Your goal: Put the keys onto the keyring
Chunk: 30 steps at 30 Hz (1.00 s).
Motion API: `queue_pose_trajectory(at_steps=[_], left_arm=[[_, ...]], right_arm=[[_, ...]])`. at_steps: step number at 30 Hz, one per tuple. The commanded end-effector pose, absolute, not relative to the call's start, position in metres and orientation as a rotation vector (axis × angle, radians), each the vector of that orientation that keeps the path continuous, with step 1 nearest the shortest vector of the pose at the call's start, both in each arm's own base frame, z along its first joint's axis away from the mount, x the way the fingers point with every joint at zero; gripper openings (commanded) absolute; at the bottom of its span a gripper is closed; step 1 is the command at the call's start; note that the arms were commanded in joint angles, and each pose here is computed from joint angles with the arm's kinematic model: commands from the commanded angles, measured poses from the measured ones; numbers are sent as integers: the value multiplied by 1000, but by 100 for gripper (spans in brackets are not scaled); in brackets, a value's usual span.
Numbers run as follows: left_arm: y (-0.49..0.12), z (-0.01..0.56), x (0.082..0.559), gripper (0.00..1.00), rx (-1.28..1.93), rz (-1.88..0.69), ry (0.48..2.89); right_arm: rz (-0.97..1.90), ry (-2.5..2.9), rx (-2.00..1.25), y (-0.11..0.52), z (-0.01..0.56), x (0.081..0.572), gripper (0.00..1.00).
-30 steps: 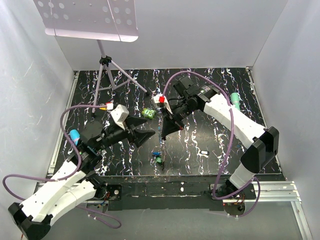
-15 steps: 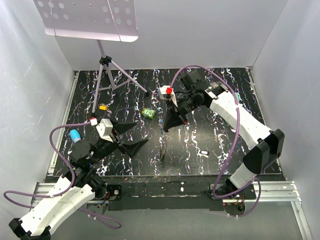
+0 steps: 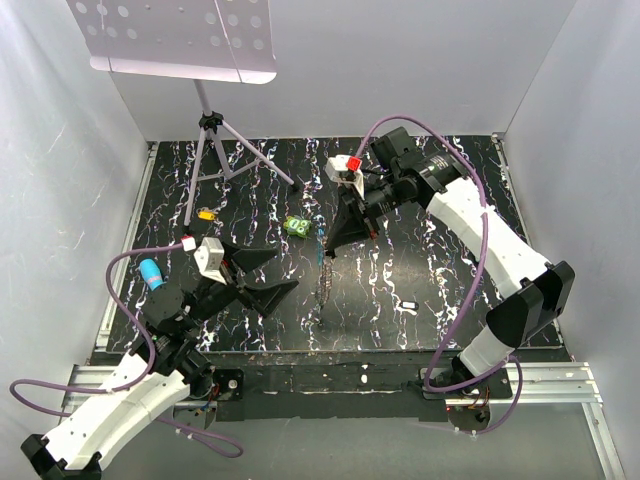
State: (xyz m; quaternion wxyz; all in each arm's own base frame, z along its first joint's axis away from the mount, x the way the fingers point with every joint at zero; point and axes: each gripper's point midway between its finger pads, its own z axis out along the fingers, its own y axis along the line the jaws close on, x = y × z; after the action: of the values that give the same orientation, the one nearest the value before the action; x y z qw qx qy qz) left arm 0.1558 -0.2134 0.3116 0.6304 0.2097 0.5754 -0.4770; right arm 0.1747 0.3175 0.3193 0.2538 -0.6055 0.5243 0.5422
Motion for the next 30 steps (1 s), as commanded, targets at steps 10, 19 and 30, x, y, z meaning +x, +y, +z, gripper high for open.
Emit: queue_pose_trajectory(at_steps=[10,19,30], left_arm=[[-216,317,149,98,478,-1149,1263],[-217,315,149,98,476,-1156,1260],[-219,314,147,98,494,-1164,1253]], right_arm=[[1534,1325,-1631,315,335,160,1],[1538,1334,-1626,315,332,161,1],[1547,1344,-1624,315,330,160,1]])
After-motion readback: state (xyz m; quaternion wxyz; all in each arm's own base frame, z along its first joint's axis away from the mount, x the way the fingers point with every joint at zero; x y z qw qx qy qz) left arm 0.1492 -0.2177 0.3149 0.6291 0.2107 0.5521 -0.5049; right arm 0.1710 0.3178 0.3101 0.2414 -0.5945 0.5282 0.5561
